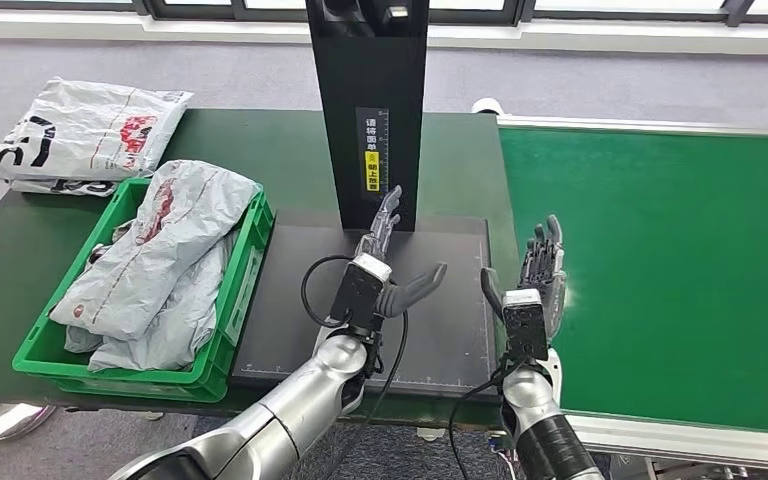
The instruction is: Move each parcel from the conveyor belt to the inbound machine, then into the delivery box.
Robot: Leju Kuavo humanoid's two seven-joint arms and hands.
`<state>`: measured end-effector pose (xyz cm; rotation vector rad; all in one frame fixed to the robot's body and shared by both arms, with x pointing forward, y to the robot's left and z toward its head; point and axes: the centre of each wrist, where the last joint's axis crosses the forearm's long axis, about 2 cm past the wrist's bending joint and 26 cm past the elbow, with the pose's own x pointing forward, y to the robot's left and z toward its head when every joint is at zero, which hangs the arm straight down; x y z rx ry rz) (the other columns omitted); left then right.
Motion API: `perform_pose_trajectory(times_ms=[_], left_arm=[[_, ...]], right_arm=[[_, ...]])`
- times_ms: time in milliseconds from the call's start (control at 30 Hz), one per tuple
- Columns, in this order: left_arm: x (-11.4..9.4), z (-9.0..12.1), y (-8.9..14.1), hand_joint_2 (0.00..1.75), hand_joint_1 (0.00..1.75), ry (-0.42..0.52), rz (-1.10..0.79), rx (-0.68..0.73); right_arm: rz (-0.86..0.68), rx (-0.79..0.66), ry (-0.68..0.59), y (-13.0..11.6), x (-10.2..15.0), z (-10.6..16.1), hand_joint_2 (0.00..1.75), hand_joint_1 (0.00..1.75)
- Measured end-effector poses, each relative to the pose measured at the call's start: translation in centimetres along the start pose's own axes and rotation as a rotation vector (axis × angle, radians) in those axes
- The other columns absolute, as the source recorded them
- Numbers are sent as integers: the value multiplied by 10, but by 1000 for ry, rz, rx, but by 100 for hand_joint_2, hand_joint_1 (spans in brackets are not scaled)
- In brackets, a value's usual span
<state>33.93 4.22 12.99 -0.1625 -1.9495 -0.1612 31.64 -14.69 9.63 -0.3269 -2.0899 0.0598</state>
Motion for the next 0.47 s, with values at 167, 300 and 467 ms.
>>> perform_pose_trajectory(times_ms=[167, 300, 467], left_arm=[[-3, 2, -1, 175, 0, 22, -7, -42], [-5, 2, 0, 175, 0, 14, -20, -72], [-6, 2, 0, 175, 0, -4, -27, -135]], right_arm=[[-11, 18, 20, 3, -2, 3, 175, 0], [-8, 22, 24, 4, -3, 3, 175, 0], [1, 30, 13, 8, -2, -2, 175, 0]])
